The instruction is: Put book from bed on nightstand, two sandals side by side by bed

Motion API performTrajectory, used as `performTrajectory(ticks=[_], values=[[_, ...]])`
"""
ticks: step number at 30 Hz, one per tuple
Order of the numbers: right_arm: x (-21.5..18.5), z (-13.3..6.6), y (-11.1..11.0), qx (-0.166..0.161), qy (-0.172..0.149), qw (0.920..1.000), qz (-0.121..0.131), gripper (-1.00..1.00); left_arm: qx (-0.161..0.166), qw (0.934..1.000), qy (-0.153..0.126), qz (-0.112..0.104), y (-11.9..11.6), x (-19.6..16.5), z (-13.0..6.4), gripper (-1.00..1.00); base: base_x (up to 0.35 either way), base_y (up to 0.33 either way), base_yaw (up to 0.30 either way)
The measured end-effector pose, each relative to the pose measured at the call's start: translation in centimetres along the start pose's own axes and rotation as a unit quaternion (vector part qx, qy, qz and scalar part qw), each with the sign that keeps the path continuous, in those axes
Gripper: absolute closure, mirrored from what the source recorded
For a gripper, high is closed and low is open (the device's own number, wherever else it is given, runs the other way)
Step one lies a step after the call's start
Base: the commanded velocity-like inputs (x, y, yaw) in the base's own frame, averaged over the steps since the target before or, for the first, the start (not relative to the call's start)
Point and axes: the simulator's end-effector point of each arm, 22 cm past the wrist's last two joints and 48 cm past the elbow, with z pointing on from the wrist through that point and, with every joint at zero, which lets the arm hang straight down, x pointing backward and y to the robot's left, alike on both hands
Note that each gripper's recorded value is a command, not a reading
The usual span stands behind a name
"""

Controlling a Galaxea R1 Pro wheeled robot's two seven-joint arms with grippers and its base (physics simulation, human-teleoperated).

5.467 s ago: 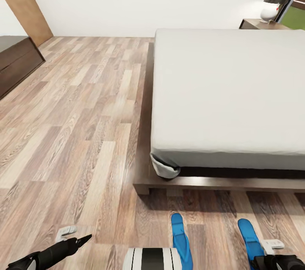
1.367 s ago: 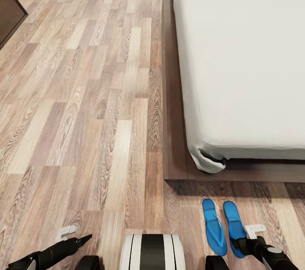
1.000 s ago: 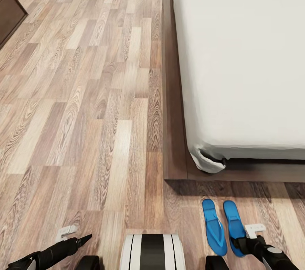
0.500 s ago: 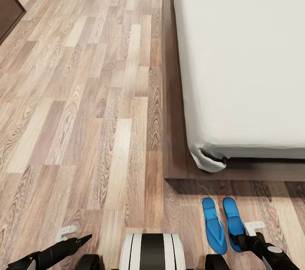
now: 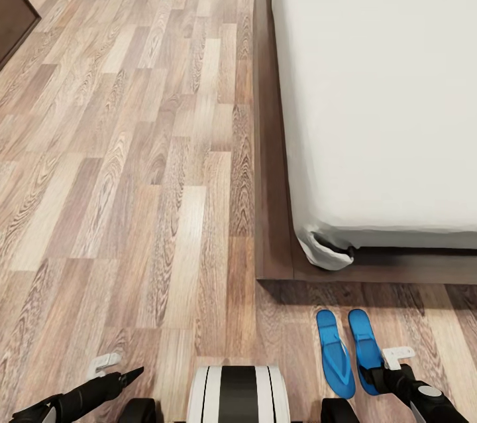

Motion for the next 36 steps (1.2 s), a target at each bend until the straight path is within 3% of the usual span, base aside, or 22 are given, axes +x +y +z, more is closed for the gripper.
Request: performTrajectory(ticks=[36], values=[[-0.15, -0.33, -0.01, 0.000, -0.002, 1.0000, 0.003, 1.00, 0.002, 1.0000, -0.007, 0.004, -0.36, -0.62, -0.25, -1.00, 0.000, 0.000, 0.000]])
